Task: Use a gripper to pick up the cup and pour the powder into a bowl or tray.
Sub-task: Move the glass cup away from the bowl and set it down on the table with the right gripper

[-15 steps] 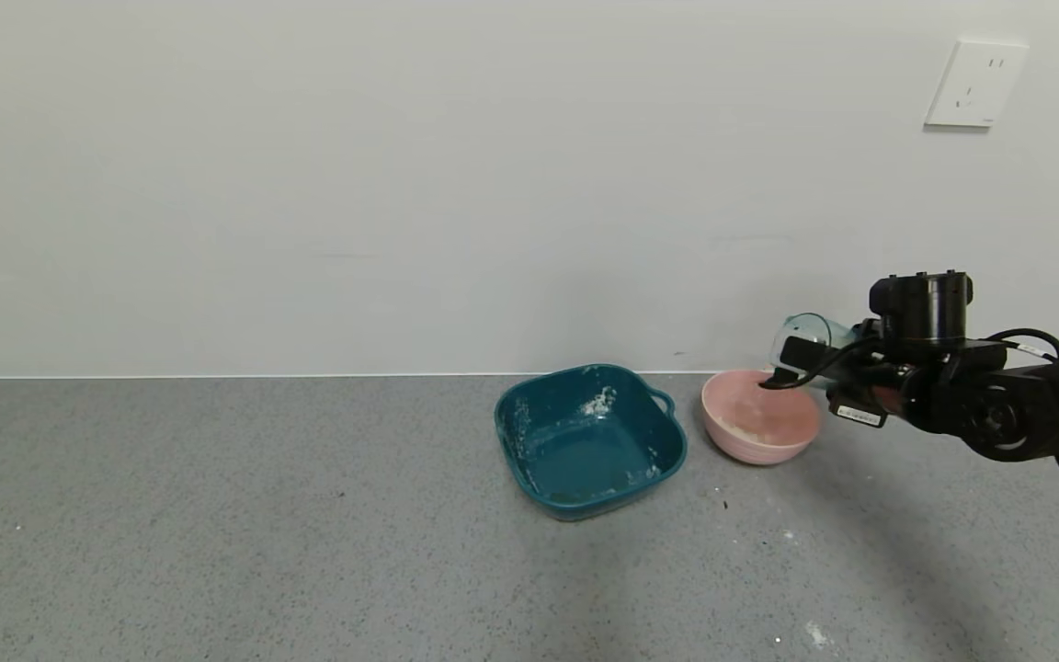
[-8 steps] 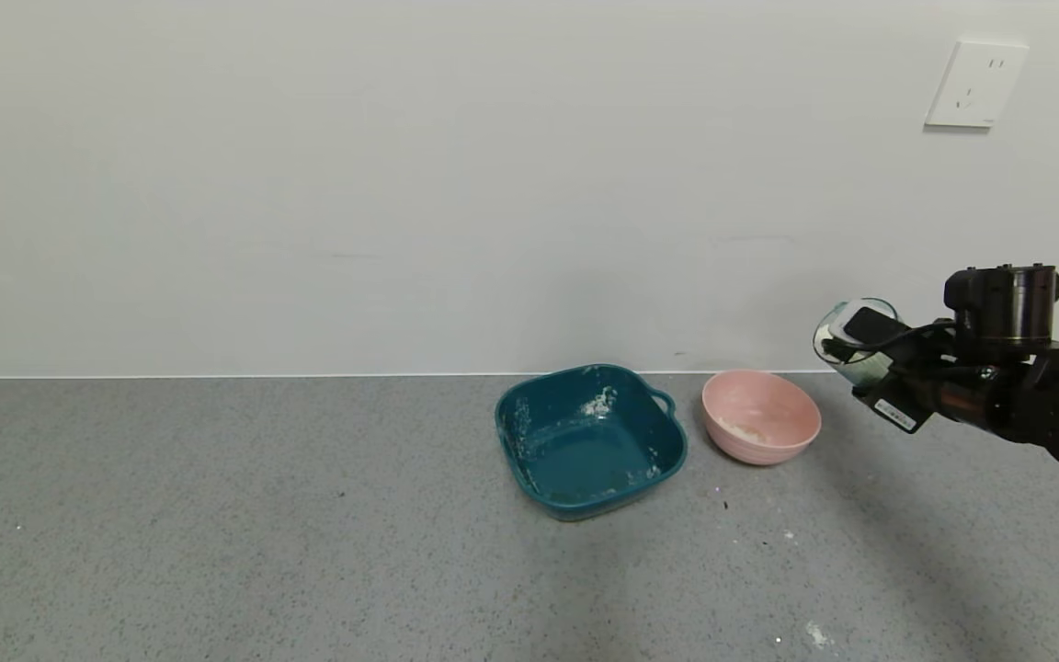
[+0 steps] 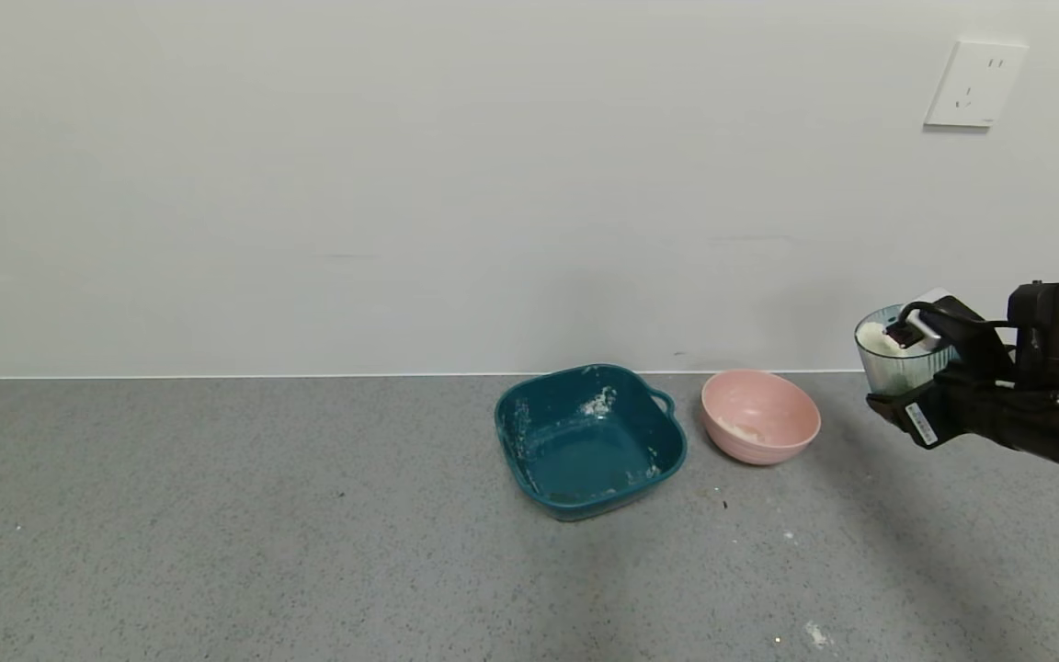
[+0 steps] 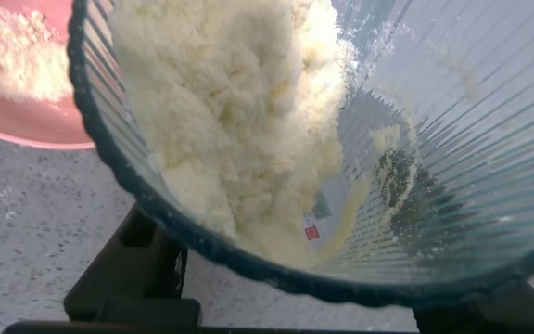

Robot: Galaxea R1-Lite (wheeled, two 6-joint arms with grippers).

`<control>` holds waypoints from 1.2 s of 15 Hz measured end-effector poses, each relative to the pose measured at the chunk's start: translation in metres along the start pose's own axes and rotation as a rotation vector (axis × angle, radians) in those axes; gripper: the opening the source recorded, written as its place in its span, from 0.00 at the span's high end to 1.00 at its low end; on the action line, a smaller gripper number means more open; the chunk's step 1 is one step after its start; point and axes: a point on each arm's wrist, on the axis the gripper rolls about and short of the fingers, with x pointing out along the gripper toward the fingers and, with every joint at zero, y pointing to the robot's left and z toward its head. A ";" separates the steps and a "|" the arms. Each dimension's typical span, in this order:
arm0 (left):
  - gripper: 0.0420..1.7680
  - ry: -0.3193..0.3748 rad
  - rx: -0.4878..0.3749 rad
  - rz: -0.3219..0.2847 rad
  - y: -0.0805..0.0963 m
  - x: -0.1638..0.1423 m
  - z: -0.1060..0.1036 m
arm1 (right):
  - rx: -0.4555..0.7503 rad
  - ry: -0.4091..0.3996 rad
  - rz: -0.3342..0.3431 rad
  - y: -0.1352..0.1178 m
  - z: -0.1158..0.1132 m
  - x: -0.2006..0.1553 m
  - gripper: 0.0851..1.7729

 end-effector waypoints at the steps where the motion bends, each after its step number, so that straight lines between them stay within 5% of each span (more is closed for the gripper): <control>1: 0.03 0.000 0.000 0.000 0.000 0.000 0.000 | 0.044 -0.002 0.006 0.002 -0.001 -0.003 0.28; 7: 0.03 0.000 0.000 0.000 0.000 0.000 0.000 | 0.191 -0.027 0.069 0.009 -0.009 -0.013 0.28; 13: 0.03 0.000 0.000 0.000 0.000 0.000 0.000 | 0.228 -0.067 0.062 0.024 -0.036 -0.012 0.28; 18: 0.03 0.000 0.000 0.000 0.000 0.000 0.000 | 0.246 -0.022 0.078 0.035 -0.054 -0.005 0.28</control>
